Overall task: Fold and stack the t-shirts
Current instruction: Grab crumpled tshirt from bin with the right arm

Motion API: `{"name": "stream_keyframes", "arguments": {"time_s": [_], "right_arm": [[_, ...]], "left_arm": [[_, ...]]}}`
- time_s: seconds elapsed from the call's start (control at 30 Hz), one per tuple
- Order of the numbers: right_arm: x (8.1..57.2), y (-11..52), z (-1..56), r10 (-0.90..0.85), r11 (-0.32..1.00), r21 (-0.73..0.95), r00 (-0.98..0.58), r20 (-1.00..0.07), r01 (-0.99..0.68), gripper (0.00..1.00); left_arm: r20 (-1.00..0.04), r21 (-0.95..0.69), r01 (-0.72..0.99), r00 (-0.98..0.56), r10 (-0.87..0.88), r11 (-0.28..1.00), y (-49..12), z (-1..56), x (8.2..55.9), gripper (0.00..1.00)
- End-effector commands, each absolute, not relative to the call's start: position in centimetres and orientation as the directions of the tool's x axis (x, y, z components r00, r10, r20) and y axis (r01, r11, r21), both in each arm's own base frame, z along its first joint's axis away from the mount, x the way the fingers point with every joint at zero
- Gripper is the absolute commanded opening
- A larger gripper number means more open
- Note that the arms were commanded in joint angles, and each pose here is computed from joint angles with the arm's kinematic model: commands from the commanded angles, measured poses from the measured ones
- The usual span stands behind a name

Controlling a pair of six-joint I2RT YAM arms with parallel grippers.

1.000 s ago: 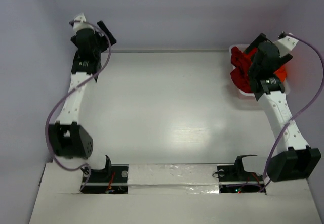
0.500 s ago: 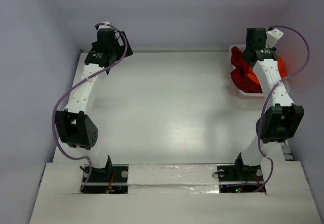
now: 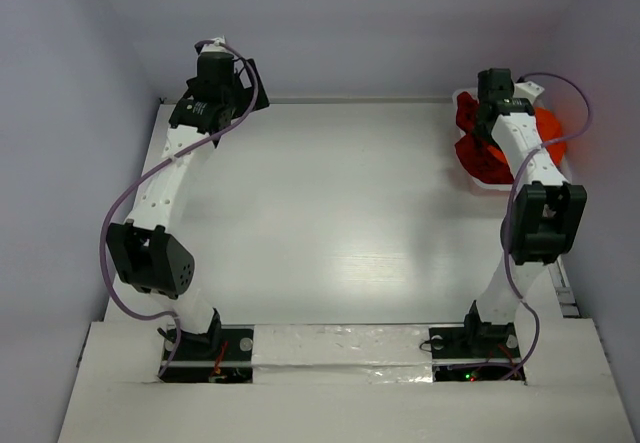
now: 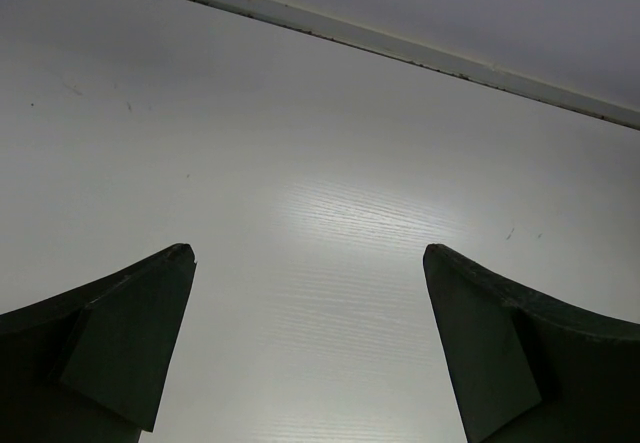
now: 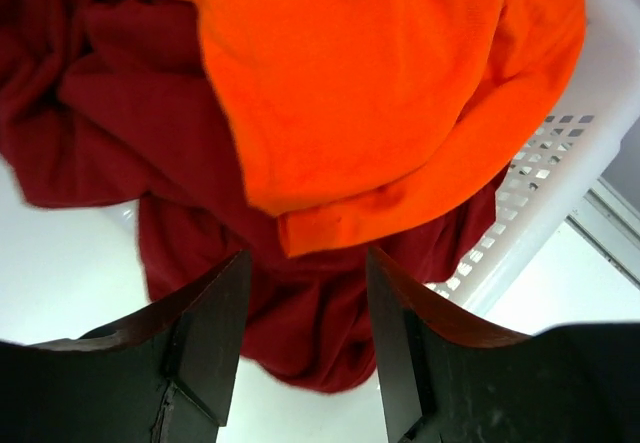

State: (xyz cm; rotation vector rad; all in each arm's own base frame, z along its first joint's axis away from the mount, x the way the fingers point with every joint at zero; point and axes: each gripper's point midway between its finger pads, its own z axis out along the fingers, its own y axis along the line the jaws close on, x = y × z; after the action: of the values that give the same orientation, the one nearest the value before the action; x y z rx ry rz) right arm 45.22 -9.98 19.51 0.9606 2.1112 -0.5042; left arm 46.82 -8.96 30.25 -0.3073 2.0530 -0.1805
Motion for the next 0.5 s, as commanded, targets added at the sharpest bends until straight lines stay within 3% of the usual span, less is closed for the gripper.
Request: {"name": "stream_keyframes", "arguments": {"time_s": [0.0, 0.2, 0.47], "right_arm": [[45.4, -11.8, 20.3, 0.495, 0.618, -0.016, -0.404, -0.769, 0.786, 0.55], [45.7, -13.2, 20.0, 0.506, 0.591, -0.025, -0.395, -0.767, 0.806, 0.55], [47.8, -12.4, 20.6, 0.479, 0.665, -0.006, -0.433, -0.764, 0.747, 0.53]], "left_arm": [[-0.864, -0.254, -0.142, -0.411, -0.290, 0.957, -8.4, 32.6, 46.6, 0.99], [-0.870, -0.262, -0.119, -0.401, -0.288, 0.958, -9.2, 33.2, 46.0, 0.99], [-0.856, -0.265, -0.112, -0.429, -0.287, 0.958, -9.9, 32.1, 46.0, 0.99]]}}
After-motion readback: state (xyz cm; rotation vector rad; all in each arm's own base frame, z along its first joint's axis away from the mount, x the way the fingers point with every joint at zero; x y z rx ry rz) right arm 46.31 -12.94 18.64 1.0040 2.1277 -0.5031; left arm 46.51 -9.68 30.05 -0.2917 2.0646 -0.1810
